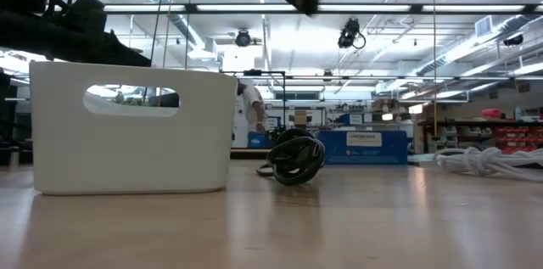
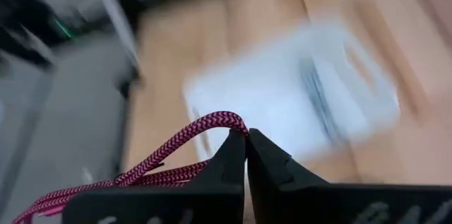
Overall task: Pick and place USB-C Cables
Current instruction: Put the red charger cable into the white bin
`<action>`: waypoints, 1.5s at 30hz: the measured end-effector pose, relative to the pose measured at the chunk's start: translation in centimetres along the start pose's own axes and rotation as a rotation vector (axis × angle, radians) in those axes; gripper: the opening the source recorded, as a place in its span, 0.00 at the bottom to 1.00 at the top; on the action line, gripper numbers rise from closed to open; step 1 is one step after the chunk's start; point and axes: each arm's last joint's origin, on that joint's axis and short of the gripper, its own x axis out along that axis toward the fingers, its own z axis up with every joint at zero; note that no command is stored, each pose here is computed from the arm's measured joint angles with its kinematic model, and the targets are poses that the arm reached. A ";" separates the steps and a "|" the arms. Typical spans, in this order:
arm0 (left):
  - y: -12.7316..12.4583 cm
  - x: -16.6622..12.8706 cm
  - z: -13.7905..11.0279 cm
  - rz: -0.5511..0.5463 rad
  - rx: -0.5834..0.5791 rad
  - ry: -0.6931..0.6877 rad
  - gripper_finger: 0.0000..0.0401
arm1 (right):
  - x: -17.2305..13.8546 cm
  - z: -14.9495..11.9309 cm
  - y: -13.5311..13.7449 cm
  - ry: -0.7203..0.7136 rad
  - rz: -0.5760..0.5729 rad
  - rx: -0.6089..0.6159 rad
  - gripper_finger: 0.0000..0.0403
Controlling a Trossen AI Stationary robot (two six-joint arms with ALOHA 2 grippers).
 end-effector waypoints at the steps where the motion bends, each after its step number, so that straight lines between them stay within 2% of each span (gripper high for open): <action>1: 0.0 0.0 0.0 0.000 -0.001 -0.001 0.06 | -0.3 0.9 0.1 -0.046 0.028 0.004 0.01; 5: 0.0 0.0 0.0 0.000 0.000 -0.001 0.06 | -1.5 4.3 0.4 -0.251 0.139 -0.001 0.01; 10: 0.0 0.0 0.0 0.000 0.000 -0.001 0.06 | -2.3 6.3 0.2 -0.439 0.184 -0.039 0.01; 18: 0.0 0.0 0.0 0.000 0.000 -0.001 0.06 | -2.0 6.4 -0.6 -0.527 0.004 -0.139 0.01; 22: 0.0 0.0 0.0 0.000 0.000 -0.001 0.06 | -0.9 6.1 -0.9 -0.528 -0.014 -0.142 0.01; 29: 0.0 0.0 0.0 0.000 0.000 -0.001 0.06 | 3.8 4.8 -1.3 -0.502 0.035 -0.156 0.01; 36: 0.0 0.0 0.0 0.000 0.000 -0.001 0.06 | 7.0 3.4 -2.2 -0.448 0.016 -0.154 0.01; 45: 0.0 0.0 0.0 0.000 0.000 -0.001 0.06 | 10.0 2.0 -3.2 -0.417 0.018 -0.094 0.01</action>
